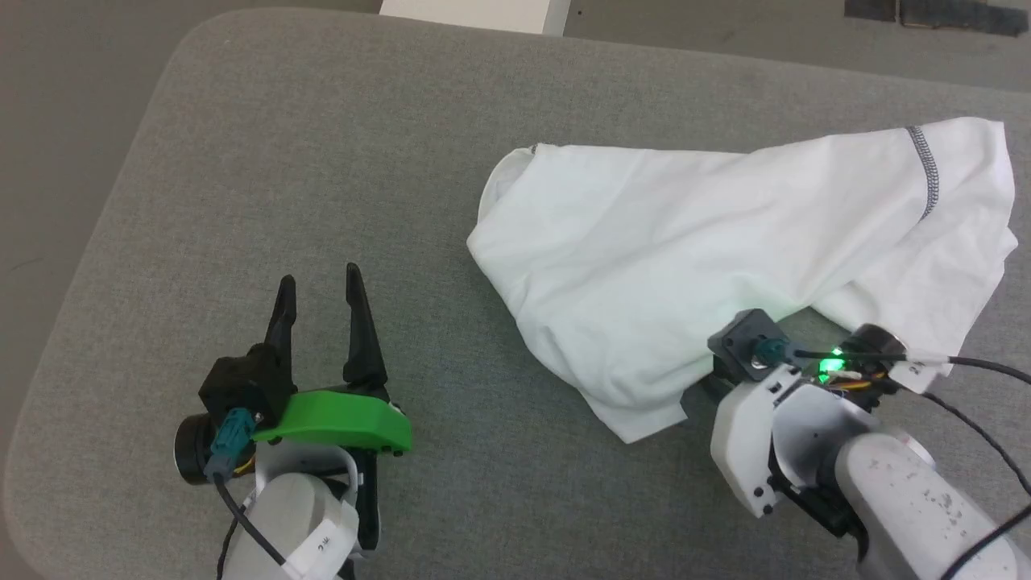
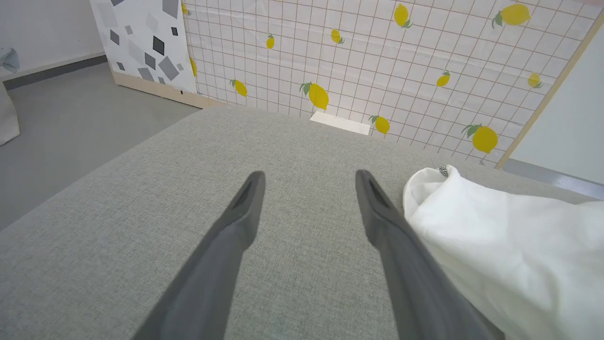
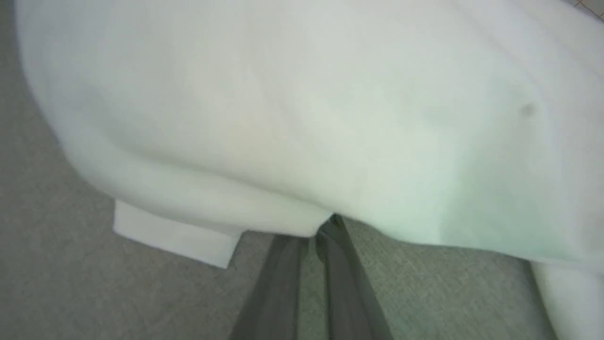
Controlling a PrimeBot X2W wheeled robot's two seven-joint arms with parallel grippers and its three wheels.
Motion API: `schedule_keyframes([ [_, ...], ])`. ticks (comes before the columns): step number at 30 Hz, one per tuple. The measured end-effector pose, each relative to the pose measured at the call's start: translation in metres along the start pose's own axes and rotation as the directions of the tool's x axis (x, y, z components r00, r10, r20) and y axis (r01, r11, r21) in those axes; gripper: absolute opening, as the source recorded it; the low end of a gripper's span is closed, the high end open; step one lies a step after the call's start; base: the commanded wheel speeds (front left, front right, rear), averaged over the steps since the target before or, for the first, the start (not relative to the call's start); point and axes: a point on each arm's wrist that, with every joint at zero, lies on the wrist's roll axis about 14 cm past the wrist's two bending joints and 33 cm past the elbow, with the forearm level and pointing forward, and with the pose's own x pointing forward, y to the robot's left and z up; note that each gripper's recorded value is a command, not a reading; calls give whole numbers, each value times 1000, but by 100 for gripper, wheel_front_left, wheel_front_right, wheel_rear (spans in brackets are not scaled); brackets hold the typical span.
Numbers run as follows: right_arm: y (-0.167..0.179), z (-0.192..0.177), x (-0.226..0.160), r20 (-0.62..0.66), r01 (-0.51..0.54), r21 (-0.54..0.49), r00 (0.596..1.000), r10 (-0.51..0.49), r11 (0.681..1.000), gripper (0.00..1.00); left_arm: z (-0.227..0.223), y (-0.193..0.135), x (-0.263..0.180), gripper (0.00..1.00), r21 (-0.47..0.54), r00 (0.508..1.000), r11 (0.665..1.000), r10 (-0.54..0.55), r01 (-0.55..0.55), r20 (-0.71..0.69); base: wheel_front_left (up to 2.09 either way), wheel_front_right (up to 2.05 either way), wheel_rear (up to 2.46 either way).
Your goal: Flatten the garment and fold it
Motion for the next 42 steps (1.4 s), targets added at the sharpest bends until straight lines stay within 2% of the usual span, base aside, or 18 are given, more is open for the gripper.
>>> schedule_keyframes([
  [5, 7, -8, -27, 3, -7, 138, 1000, 7, 990, 0, 5, 1, -3, 100, -6, 1000, 1000, -3, 3, 12, 0, 0, 0],
  [9, -2, -20, -68, -32, 59, 217, 998, -54, 974, 0, 10, -1, -8, 100, -9, 1000, 1000, -20, 20, 22, 0, 0, 0],
  [11, -9, -33, -92, -86, 114, 252, 992, -95, 961, 0, 9, -4, -11, 100, -11, 999, 999, -32, 32, 22, 0, 0, 0],
  [13, -11, -62, -121, -200, 183, 298, 972, -126, 937, 0, 11, -8, -11, 100, -14, 998, 999, -49, 49, 27, 0, 0, 0],
  [15, -9, -93, -150, -322, 259, 346, 936, -145, 902, 0, 12, -15, -11, 100, -18, 997, 997, -69, 70, 32, 0, 0, 0],
  [18, 2, -144, -195, -513, 385, 426, 848, -132, 819, 0, 13, -26, -10, 100, -26, 994, 994, -104, 105, 36, 0, 0, 0],
  [20, 10, -172, -223, -605, 469, 463, 787, -119, 752, 0, 13, -34, -9, 100, -31, 991, 991, -128, 129, 37, 0, 0, 0],
  [21, 12, -184, -239, -626, 541, 505, 766, -146, 673, 0, 11, -43, -8, 100, -35, 987, 987, -154, 156, 33, 0, 0, 0],
  [22, 11, -181, -239, -608, 549, 514, 775, -172, 659, 47, 10, -45, -7, 100, -35, 987, 986, -161, 162, 30, 0, 0, 0],
  [23, 9, -180, -239, -594, 554, 521, 782, -190, 649, 100, 9, -48, -7, 100, -35, 985, 985, -168, 169, 28, 0, 0, 0],
  [26, -4, -173, -239, -533, 583, 544, 795, -288, 603, 100, 5, -56, -6, 100, -31, 980, 980, -196, 197, 15, 0, 0, 0],
  [29, -33, -151, -239, -412, 606, 557, 795, -445, 568, 100, 4, -68, -4, 100, -28, 972, 972, -233, 234, 15, 0, 0, 0],
  [31, -56, -132, -241, -306, 614, 574, 774, -554, 542, 100, 2, -80, -4, 100, -23, 962, 962, -273, 273, 9, 0, 0, 0],
  [33, -76, -115, -245, -193, 622, 580, 732, -653, 526, 100, -4, -99, -5, 100, -7, 942, 942, -336, 336, -6, 0, 0, 0],
  [36, -91, -94, -244, -52, 611, 580, 688, -724, 539, 100, -21, -132, -7, 100, 30, 893, 895, -441, 445, -85, 0, 0, 0],
  [38, -94, -86, -241, 6, 600, 578, 675, -738, 553, 100, -37, -149, -9, 100, 52, 855, 863, -487, 503, -180, 0, 0, 0],
  [40, -95, -81, -236, 41, 590, 578, 669, -742, 564, 100, -56, -158, -9, 100, 86, 820, 841, -492, 535, -292, 0, 0, 0],
  [42, -92, -81, -230, 54, 580, 582, 672, -738, 570, 100, -77, -158, -9, 100, 129, 786, 828, -452, 546, -422, 0, 0, 0],
])
